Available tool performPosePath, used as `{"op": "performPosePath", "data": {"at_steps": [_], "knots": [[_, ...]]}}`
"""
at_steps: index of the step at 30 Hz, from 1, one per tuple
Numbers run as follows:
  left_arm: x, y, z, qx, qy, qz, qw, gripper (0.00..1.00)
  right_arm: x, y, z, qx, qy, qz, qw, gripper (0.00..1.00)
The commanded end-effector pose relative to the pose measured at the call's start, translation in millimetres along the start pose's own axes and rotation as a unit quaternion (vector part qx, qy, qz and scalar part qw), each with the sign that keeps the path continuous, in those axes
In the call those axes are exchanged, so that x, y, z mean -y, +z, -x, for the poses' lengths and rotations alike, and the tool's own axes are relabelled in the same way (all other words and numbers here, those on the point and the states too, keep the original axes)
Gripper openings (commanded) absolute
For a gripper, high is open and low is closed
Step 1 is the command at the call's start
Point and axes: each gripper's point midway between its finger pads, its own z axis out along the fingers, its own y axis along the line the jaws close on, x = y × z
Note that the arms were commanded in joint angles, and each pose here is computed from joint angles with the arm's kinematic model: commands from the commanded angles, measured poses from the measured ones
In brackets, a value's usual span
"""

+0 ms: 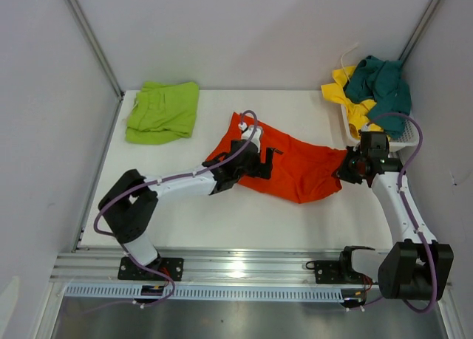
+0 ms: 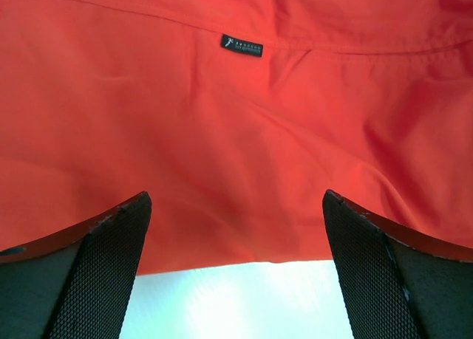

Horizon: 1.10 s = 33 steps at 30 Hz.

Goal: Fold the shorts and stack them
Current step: Fold the shorts

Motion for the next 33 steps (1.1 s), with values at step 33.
{"op": "performPosePath", "data": {"at_steps": [33], "knots": [[9,50,-98,-0.145,0.106,0.081,0.980,0.80,-44,-31,44,0.037,-0.054,0.066,0.996,0.00]]}}
